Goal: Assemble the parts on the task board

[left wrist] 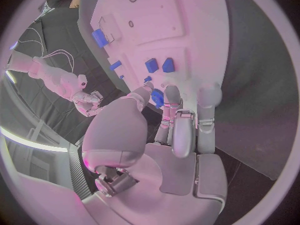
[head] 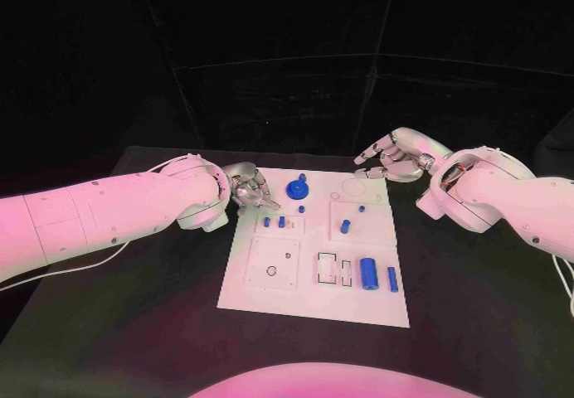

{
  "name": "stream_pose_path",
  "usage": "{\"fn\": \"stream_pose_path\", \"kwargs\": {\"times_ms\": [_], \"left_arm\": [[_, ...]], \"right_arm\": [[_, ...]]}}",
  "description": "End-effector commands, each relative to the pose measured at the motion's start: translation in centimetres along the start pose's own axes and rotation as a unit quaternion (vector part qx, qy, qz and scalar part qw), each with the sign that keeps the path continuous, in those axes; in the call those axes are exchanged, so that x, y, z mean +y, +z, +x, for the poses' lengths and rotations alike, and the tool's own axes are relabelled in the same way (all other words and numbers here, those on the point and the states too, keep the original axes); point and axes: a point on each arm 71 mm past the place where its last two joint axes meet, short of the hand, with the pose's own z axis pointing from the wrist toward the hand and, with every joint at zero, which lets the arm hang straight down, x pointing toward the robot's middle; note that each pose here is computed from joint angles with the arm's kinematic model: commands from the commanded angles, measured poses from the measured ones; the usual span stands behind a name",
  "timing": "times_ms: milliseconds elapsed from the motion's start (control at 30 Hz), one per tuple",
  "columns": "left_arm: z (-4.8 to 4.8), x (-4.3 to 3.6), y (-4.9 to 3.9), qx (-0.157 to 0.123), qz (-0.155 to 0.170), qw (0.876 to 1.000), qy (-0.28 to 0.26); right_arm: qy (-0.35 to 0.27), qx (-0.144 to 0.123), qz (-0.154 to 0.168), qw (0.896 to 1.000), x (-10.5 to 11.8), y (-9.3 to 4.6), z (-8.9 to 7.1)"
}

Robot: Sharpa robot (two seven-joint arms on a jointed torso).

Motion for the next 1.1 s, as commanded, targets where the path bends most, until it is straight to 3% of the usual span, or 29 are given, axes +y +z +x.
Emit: {"fn": "stream_pose_path", "kwargs": {"times_ms": [33,267,367,500,867,1100], "left_arm": [[-0.38,-2.51,0.11,-0.037,0.135,0.990,-0.013],[0.38,-5.06,0.53,-0.063,0.224,0.970,0.072],[1.00,-6.07,0.93,-0.066,0.247,0.959,0.119],[1.66,-6.80,1.53,-0.061,0.255,0.951,0.161],[2.99,-7.59,3.54,-0.044,0.243,0.944,0.217],[3.57,-7.45,4.48,-0.037,0.233,0.944,0.229]], "right_arm": [[0.000,-0.010,-0.001,1.000,0.1,0.1,-0.2],[0.000,-0.011,-0.001,1.000,0.1,0.1,-0.2],[0.001,-0.010,-0.002,1.000,0.2,0.2,-0.1],[0.001,-0.010,-0.003,1.000,0.2,0.3,-0.1],[0.001,-0.013,0.002,1.000,0.3,0.4,0.0],[0.001,-0.014,0.002,1.000,0.4,0.5,0.1]]}}
